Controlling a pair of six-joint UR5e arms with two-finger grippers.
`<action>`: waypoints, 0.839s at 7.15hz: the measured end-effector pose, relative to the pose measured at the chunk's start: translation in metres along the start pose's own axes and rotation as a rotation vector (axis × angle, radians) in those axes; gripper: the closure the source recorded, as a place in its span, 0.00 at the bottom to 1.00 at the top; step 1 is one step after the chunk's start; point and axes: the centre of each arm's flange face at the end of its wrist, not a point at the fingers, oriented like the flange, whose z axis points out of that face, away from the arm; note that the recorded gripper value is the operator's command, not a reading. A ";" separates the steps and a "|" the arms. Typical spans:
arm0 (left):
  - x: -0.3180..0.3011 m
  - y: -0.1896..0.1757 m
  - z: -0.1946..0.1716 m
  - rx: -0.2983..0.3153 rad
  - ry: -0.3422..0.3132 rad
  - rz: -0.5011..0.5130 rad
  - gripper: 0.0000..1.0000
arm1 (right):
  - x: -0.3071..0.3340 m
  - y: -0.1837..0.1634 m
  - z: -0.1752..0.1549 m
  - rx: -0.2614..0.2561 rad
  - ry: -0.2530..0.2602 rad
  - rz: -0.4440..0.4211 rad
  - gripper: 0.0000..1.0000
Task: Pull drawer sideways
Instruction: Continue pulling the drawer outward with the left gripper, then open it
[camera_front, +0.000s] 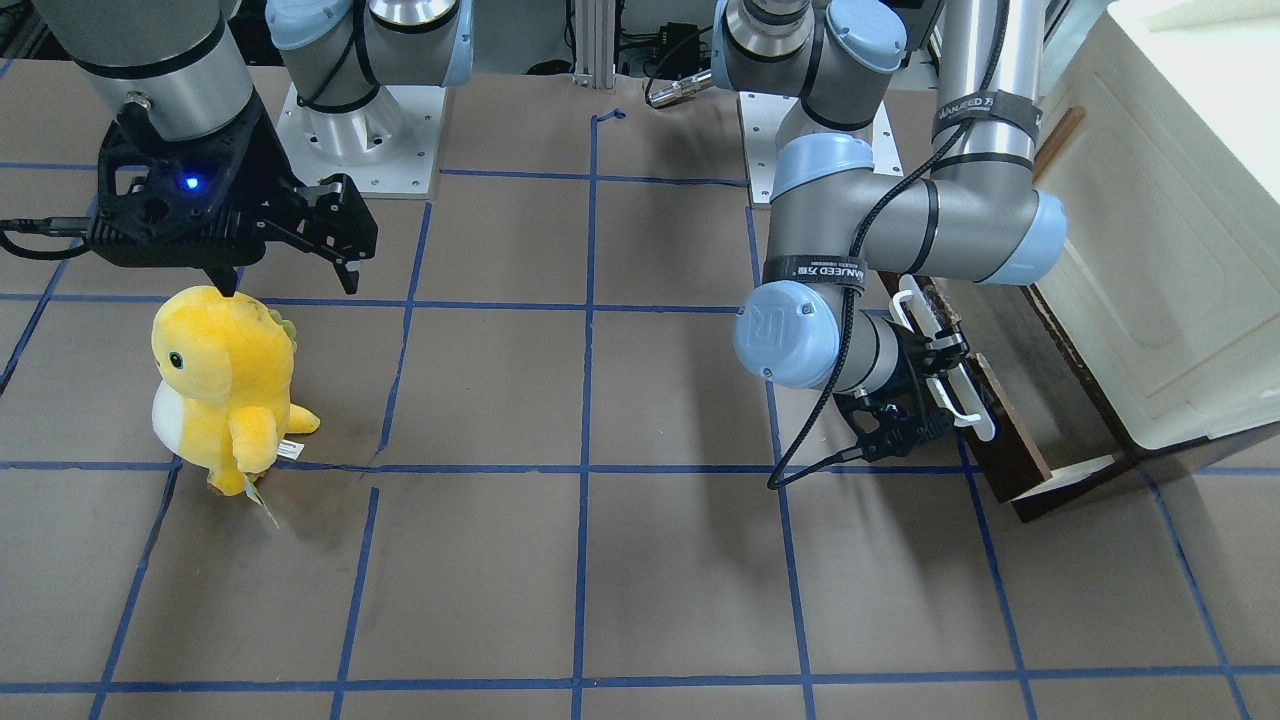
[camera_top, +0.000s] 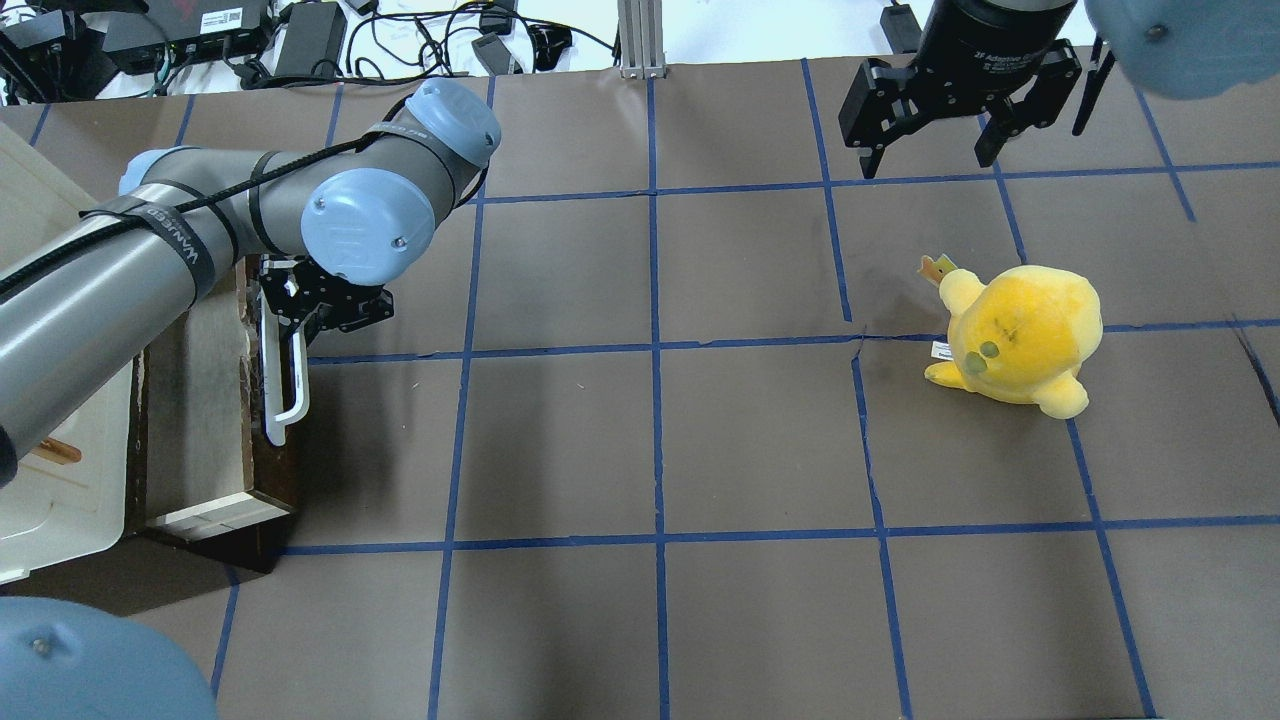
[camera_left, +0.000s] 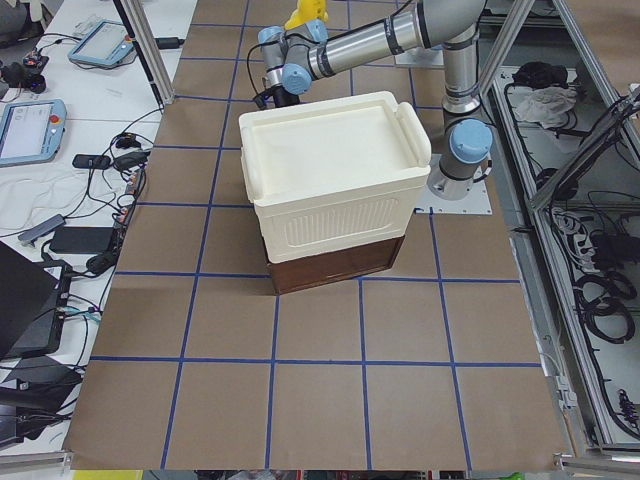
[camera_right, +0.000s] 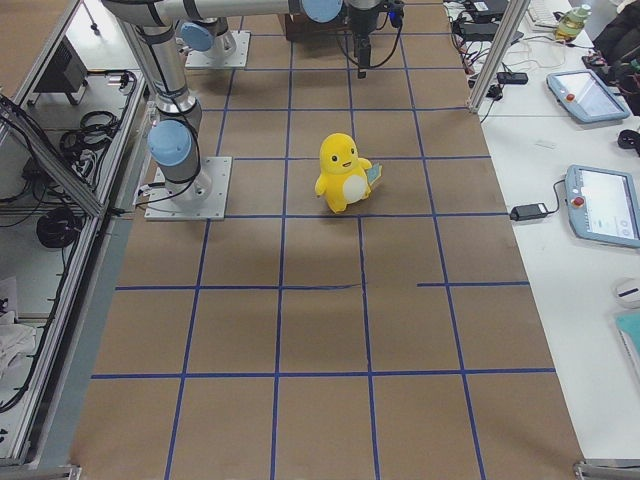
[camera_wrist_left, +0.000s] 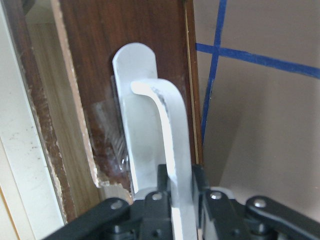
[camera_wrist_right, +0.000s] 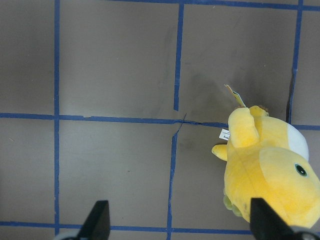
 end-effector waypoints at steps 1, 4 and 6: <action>0.002 0.001 -0.001 0.003 -0.001 -0.001 0.98 | 0.000 0.000 0.000 0.000 0.000 0.000 0.00; 0.005 0.003 -0.004 0.004 -0.001 0.002 0.97 | 0.000 0.000 0.000 0.000 0.000 0.000 0.00; 0.009 0.005 -0.008 0.010 -0.002 -0.004 0.96 | 0.000 0.000 0.000 0.000 0.001 -0.001 0.00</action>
